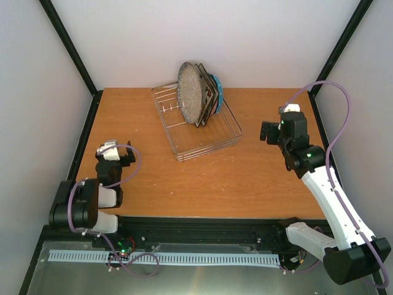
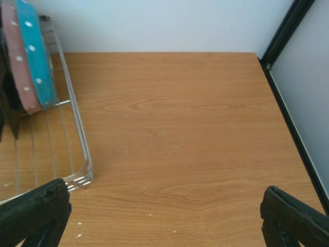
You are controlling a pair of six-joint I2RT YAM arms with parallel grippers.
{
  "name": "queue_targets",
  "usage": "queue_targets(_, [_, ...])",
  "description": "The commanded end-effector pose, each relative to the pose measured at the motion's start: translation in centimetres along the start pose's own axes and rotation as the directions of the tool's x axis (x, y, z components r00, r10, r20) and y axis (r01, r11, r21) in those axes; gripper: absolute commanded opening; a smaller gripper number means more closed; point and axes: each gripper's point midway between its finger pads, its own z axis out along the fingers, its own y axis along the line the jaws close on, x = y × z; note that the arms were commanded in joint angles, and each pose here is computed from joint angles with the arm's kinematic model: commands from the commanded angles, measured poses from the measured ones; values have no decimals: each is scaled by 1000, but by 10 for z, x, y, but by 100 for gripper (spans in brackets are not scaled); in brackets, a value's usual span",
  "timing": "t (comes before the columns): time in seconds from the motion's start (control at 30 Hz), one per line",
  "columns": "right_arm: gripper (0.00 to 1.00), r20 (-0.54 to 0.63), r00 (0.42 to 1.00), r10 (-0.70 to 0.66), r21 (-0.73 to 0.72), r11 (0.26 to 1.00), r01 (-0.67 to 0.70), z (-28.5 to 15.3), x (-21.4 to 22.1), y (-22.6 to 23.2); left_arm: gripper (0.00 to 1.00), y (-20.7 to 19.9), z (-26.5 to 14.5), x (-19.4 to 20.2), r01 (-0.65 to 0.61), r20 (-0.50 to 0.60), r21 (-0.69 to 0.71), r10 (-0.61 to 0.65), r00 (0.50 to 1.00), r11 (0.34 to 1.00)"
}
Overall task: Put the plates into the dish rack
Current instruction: Reset both arms
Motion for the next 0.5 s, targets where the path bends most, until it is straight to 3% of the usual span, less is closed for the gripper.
queue_targets(0.0, [100,19,1000,13,103,995,-15,8,11,-19,100,-25,-8,-43,-88,250,156,47,967,984])
queue_targets(0.07, [100,41,999,25,122,992,-30,10,14,-23,100,-29,-2,-40,-96,232,174,54,971,980])
queue_targets(0.2, [100,96,995,-9,132,991,-4,15,9,-23,100,-40,33,-21,-111,77,243,95,992,964])
queue_targets(0.27, [100,117,993,-33,153,988,14,17,7,-26,100,-42,30,-29,-122,124,243,94,988,962])
queue_targets(0.47, [100,172,975,-139,207,973,102,26,12,-36,100,-41,33,-26,-116,93,239,97,991,964])
